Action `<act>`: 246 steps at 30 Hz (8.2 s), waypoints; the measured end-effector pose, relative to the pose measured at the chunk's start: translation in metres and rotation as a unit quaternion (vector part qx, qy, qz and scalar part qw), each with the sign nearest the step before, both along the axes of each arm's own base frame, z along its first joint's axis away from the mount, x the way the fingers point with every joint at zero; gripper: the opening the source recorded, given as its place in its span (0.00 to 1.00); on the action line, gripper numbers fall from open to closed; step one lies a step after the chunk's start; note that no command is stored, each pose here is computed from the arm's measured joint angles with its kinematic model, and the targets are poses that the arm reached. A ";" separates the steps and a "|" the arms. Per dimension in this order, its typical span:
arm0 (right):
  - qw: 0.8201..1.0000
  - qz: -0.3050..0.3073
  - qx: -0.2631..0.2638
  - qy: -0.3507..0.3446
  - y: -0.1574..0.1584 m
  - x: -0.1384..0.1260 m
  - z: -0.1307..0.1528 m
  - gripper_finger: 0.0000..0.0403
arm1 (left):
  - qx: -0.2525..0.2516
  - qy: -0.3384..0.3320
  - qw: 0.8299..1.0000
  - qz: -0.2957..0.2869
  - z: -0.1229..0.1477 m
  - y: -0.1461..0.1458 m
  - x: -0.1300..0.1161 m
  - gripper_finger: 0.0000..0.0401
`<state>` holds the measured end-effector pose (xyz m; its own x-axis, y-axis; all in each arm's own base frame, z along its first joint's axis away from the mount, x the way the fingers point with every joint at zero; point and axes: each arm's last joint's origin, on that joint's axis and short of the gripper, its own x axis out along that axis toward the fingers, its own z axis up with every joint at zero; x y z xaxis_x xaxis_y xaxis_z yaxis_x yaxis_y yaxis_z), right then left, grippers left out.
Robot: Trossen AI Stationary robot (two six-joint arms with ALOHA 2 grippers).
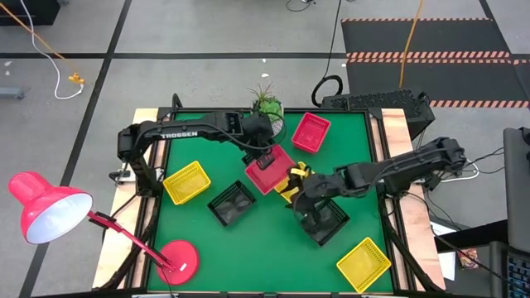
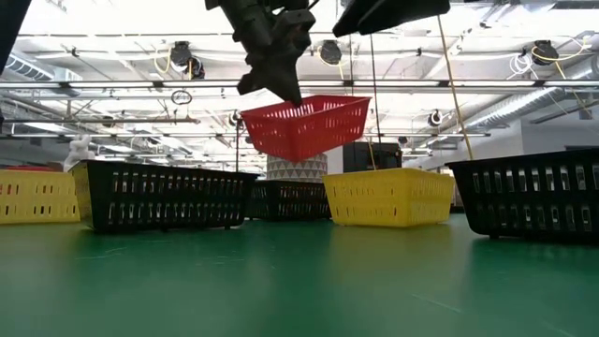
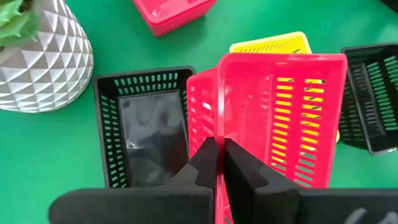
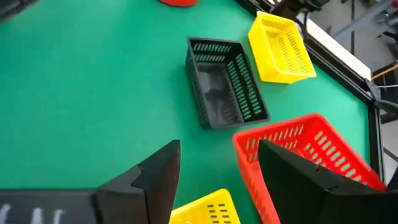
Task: Stack baskets by color
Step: Stack the bottom orange bin on the top orange bins, then stack the top right yellow bin on the bottom right yellow bin
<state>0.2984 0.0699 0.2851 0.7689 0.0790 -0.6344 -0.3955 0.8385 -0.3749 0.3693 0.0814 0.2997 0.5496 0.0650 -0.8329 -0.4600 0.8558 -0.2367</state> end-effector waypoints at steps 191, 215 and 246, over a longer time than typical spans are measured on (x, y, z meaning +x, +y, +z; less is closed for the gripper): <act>0.886 -0.328 0.326 0.037 -0.202 -0.092 -0.065 0.32 | 0.169 -0.235 0.944 -0.161 0.077 -0.077 -0.025 0.33; 0.913 -0.198 0.342 -0.105 -0.127 -0.097 -0.055 0.32 | 0.138 -0.359 0.913 -0.133 -0.018 -0.095 -0.026 0.33; 0.916 -0.125 0.373 -0.082 -0.090 -0.088 -0.052 0.32 | 0.147 -0.403 0.880 -0.206 -0.029 -0.109 -0.036 0.33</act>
